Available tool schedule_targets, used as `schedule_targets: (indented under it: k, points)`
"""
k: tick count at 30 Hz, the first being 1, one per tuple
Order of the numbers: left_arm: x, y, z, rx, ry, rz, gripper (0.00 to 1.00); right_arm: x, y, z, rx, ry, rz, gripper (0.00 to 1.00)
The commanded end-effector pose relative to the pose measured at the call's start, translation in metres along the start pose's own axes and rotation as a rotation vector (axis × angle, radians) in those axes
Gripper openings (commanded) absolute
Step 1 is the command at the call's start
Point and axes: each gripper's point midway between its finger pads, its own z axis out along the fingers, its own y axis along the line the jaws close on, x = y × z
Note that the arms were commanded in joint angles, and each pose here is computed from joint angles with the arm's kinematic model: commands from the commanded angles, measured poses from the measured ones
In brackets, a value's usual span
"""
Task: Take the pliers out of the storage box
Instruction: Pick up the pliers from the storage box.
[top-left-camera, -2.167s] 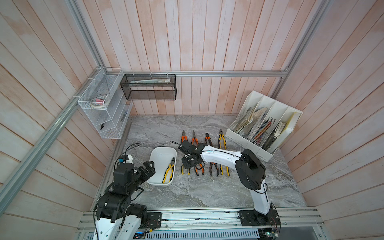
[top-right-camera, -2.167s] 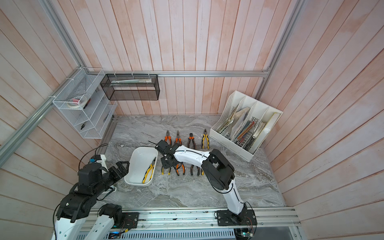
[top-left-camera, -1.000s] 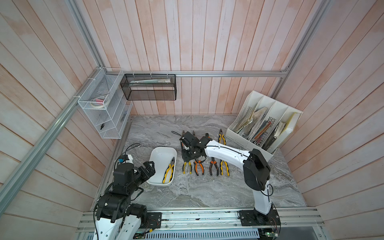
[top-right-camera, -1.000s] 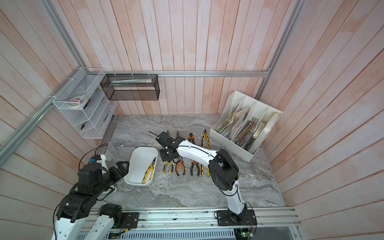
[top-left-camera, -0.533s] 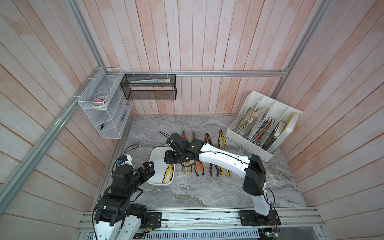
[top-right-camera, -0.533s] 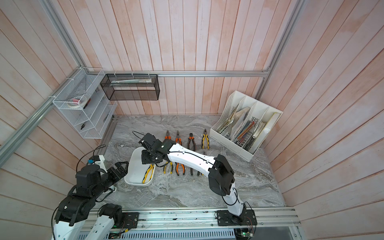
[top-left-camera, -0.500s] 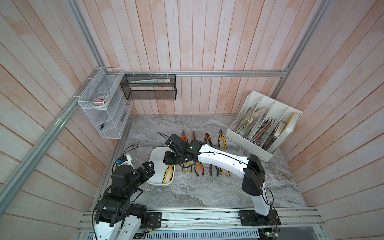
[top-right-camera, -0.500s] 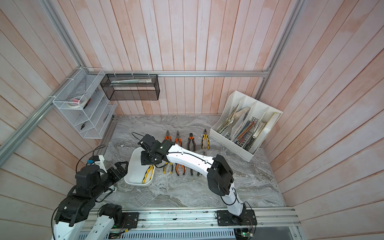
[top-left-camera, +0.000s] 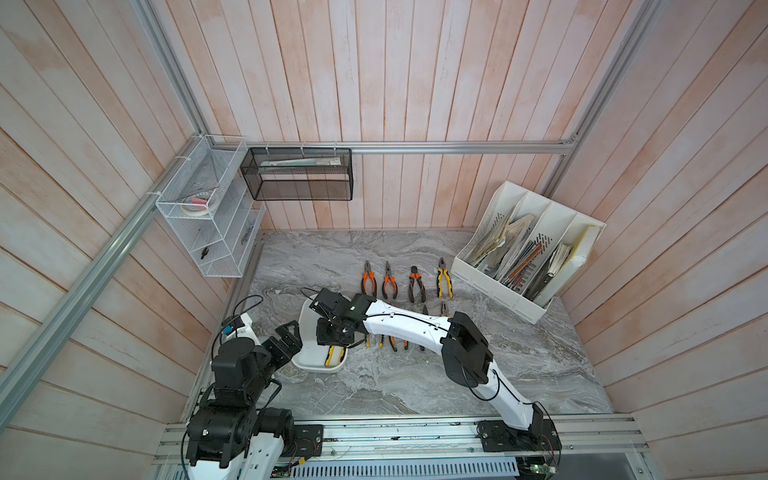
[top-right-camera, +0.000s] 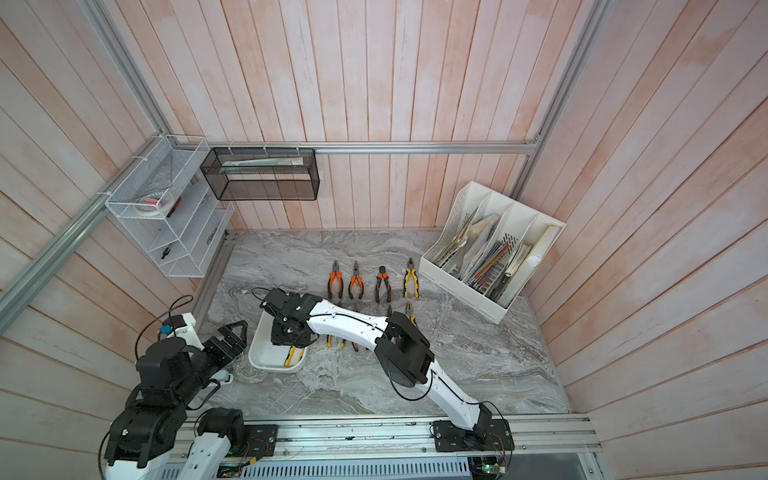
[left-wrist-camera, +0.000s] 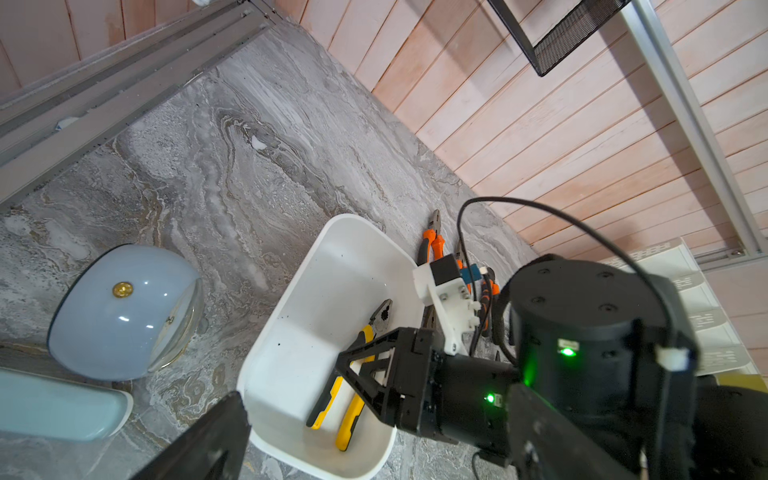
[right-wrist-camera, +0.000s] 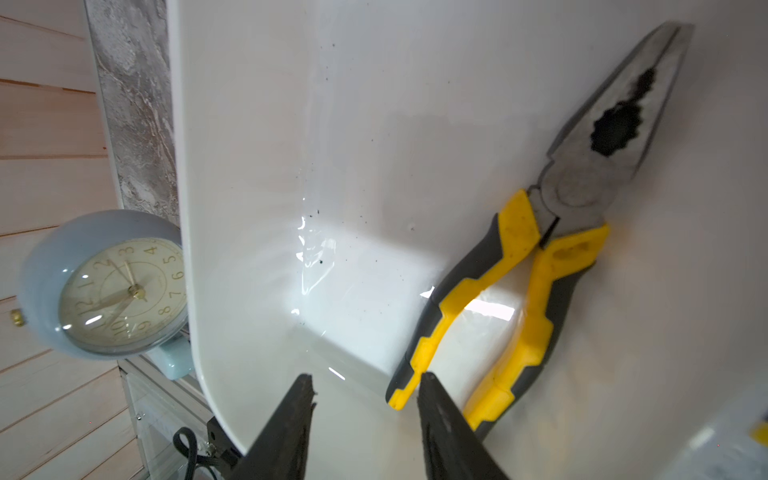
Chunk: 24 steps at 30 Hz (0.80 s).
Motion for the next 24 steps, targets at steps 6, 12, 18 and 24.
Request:
schedule_targets:
  k: [6, 12, 18, 24]
  points:
    - [-0.002, -0.004, 0.001, 0.033, -0.018, 0.022, 1.0, 0.014, -0.023, 0.015, 0.114, 0.029, 0.074, 0.45]
    - [-0.003, -0.006, -0.001, 0.046, -0.025, 0.025, 1.0, 0.013, -0.032, 0.023, 0.163, 0.026, 0.098, 0.51]
    - [-0.002, -0.007, -0.001, 0.058, -0.018, 0.03, 1.0, 0.016, -0.043, 0.049, 0.215, 0.052, 0.124, 0.51]
    - [-0.001, -0.009, -0.001, 0.069, -0.017, 0.034, 1.0, 0.02, -0.053, 0.067, 0.244, 0.07, 0.143, 0.49]
